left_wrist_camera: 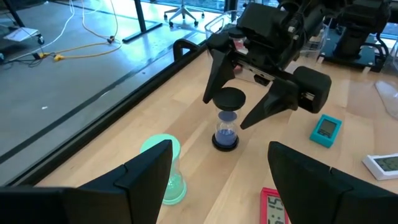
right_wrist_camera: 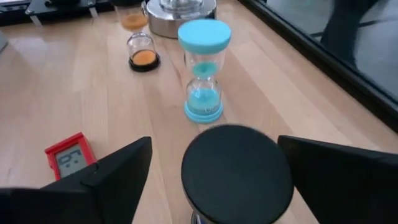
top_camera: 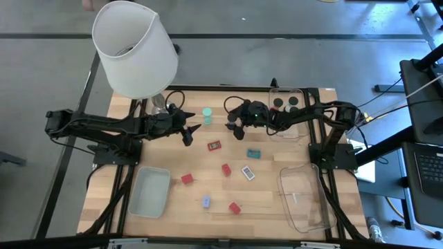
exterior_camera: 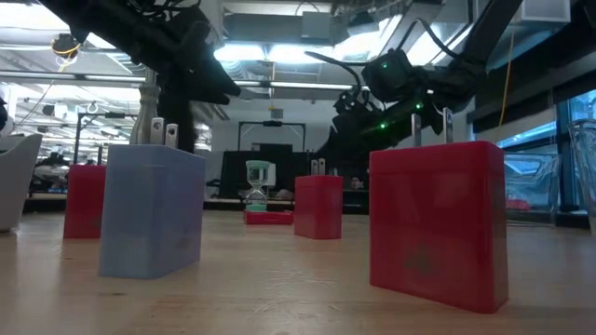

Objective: Pick & Place Office items
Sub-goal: Put the purple sand timer into the top transparent bin

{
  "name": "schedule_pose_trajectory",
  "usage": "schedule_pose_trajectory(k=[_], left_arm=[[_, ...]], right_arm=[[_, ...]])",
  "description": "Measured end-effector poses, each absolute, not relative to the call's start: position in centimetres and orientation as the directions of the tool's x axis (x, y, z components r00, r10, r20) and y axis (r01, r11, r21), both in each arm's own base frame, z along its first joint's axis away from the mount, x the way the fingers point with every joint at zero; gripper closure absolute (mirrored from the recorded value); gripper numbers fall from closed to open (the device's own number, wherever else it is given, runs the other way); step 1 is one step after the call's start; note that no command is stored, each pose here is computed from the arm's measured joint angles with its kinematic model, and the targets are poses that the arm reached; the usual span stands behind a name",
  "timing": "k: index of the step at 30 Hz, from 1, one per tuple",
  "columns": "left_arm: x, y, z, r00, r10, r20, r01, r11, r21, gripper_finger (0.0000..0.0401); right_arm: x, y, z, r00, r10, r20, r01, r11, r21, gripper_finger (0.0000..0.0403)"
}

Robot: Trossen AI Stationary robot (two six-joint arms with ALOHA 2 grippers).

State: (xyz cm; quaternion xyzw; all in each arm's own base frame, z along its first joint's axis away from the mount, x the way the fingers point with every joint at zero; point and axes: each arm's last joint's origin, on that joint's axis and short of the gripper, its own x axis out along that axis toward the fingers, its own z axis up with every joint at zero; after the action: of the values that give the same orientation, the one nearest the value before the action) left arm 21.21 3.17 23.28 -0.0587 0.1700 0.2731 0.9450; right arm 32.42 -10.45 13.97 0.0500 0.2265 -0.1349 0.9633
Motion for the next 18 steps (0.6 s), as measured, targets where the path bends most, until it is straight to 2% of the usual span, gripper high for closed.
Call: schedule_pose_trajectory(k=[7,14,18], left_arm=[[21.19,3.21,23.28,0.785,0.510,-0.351,-0.549,0.836,-0.012,0.0139],[21.19,3.21,23.28,0.785,0.510,-0.351,-0.549,0.836,-0.012,0.0139],[21.19,3.21,23.28,0.785,0.510,-0.351,-0.549,0.836,-0.012,0.0139]], right_arm=[[32.44,-10.45,14.00,0.862,-0.238,-0.448,0.292,0.955,0.056,0.0114],[32.44,-10.45,14.00,0.862,-0.238,-0.448,0.293,0.954,0.058,0.0185],[32.43,-10.46,14.01,0.862,-0.238,-0.448,0.304,0.949,0.081,0.0190]])
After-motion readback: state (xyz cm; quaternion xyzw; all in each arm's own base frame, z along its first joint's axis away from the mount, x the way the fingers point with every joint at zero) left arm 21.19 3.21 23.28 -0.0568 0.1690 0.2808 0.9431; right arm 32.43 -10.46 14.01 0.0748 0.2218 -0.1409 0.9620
